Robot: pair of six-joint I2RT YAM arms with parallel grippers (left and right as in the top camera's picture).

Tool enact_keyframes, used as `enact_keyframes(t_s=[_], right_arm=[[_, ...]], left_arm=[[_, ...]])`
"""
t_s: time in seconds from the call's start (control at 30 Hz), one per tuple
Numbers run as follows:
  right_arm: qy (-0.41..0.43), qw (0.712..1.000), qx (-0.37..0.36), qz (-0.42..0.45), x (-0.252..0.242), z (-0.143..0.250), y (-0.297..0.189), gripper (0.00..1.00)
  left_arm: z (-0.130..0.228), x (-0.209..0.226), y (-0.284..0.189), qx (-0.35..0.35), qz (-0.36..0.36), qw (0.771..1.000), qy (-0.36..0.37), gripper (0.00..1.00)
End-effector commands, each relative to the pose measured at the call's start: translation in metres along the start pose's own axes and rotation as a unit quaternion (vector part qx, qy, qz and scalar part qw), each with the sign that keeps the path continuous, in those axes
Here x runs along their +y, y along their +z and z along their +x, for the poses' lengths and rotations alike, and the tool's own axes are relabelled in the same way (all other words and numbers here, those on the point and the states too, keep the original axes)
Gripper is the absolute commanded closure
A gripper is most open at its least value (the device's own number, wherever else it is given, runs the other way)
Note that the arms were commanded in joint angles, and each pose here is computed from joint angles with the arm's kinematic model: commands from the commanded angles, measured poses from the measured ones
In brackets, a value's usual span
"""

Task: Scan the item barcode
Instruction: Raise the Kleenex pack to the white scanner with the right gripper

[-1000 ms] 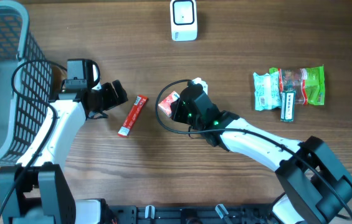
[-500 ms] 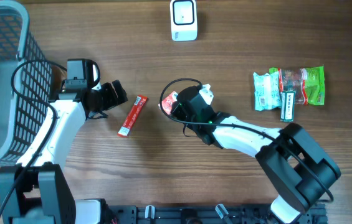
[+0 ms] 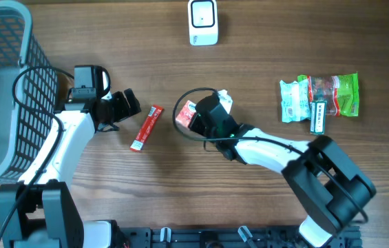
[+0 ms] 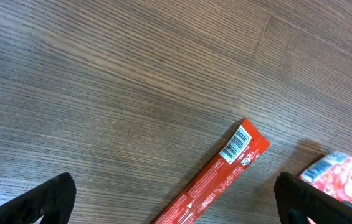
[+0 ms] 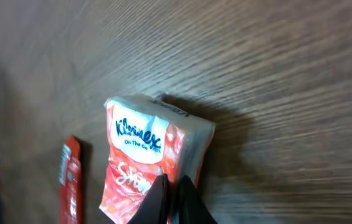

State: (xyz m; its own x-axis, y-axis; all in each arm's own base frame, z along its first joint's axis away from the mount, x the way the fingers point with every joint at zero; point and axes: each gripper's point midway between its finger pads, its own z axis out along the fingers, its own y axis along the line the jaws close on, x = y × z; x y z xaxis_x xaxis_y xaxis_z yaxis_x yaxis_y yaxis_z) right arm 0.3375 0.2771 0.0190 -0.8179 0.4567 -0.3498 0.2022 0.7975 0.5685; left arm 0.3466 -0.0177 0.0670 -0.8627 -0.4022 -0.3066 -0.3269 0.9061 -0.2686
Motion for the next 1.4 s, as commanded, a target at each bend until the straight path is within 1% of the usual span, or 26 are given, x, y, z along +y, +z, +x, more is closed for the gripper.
enact_keyframes(t_s=[0.0,0.03,0.07,0.17,0.23,0.27,0.4,0.47,0.5,0.53,0.6,0.63,0.67,0.7,0.73,0.77,0.83,0.9,0.97,1.03,1.13,1.23,1.37], right_arm=[[-0.155,0.987,-0.044,-0.024,0.026,-0.033,-0.045,0.96],[-0.264,0.962,-0.057,-0.030,0.035,-0.039,-0.064,0.96],[-0.330,0.941,-0.070,-0.024,0.038,-0.045,-0.080,0.96],[-0.376,0.919,-0.106,0.042,0.027,-0.068,-0.111,0.96],[-0.408,0.904,-0.102,0.076,0.031,-0.081,-0.128,0.96],[-0.424,0.896,-0.102,0.087,0.039,-0.092,-0.138,0.96],[-0.481,0.855,-0.145,0.129,0.087,-0.145,-0.180,0.96],[-0.512,0.824,-0.173,0.170,0.110,-0.179,-0.192,0.96],[-0.534,0.802,-0.184,0.193,0.123,-0.196,-0.191,0.96],[-0.549,0.787,-0.188,0.207,0.130,-0.205,-0.187,0.96],[-0.596,0.738,-0.202,0.246,0.141,-0.222,-0.170,0.96],[-0.624,0.709,-0.205,0.258,0.145,-0.228,-0.157,0.96],[-0.657,0.673,-0.205,0.271,0.150,-0.233,-0.140,0.96],[-0.681,0.647,-0.201,0.278,0.152,-0.234,-0.126,0.96],[-0.713,0.608,-0.195,0.289,0.153,-0.237,-0.105,0.96],[-0.731,0.584,-0.194,0.295,0.154,-0.240,-0.091,0.96],[-0.747,0.553,-0.207,0.305,0.156,-0.245,-0.060,0.96],[-0.755,0.536,-0.209,0.315,0.149,-0.252,-0.038,0.96],[-0.755,0.531,-0.207,0.324,0.137,-0.261,-0.021,0.96],[-0.751,0.538,-0.204,0.324,0.118,-0.272,-0.003,0.96],[-0.763,0.548,-0.194,0.282,0.100,-0.278,0.022,0.96],[-0.766,0.565,-0.207,0.226,0.108,-0.273,0.031,0.96],[-0.762,0.562,-0.236,0.218,0.120,-0.278,0.027,0.96]], left_arm=[[-0.003,0.002,-0.003,-0.007,-0.003,1.000,0.007,0.00],[-0.003,0.002,-0.003,-0.007,-0.003,1.000,0.006,0.00],[-0.003,0.002,-0.003,-0.007,-0.003,1.000,0.007,0.00],[-0.003,0.002,-0.003,-0.007,-0.003,1.000,0.007,0.00],[-0.003,0.002,-0.003,-0.007,-0.003,1.000,0.007,0.00],[-0.003,0.002,-0.003,-0.007,-0.003,1.000,0.007,0.00],[-0.003,0.002,-0.003,-0.007,-0.003,1.000,0.007,0.00],[-0.003,0.002,-0.003,-0.007,-0.003,1.000,0.007,0.00],[-0.003,0.002,-0.003,-0.007,-0.003,1.000,0.007,0.00],[-0.003,0.002,-0.003,-0.007,-0.003,1.000,0.007,0.00],[-0.003,0.002,-0.003,-0.007,-0.003,1.000,0.006,0.00],[-0.003,0.002,-0.003,-0.007,-0.003,1.000,0.007,0.00],[-0.003,0.002,-0.003,-0.007,-0.003,1.000,0.007,0.00],[-0.003,0.002,-0.003,-0.007,-0.003,1.000,0.007,0.00],[-0.003,0.002,-0.003,-0.007,-0.003,1.000,0.007,0.00],[-0.003,0.002,-0.003,-0.007,-0.003,1.000,0.007,0.00],[-0.003,0.002,-0.003,-0.007,-0.003,1.000,0.007,0.00],[-0.003,0.002,-0.003,-0.007,-0.003,1.000,0.006,0.00],[-0.003,0.002,-0.003,-0.007,-0.003,1.000,0.007,0.00],[-0.003,0.002,-0.003,-0.007,-0.003,1.000,0.006,0.00],[-0.003,0.002,-0.003,-0.007,-0.003,1.000,0.007,0.00],[-0.003,0.002,-0.003,-0.007,-0.003,1.000,0.007,0.00],[-0.003,0.002,-0.003,-0.007,-0.003,1.000,0.007,0.00]])
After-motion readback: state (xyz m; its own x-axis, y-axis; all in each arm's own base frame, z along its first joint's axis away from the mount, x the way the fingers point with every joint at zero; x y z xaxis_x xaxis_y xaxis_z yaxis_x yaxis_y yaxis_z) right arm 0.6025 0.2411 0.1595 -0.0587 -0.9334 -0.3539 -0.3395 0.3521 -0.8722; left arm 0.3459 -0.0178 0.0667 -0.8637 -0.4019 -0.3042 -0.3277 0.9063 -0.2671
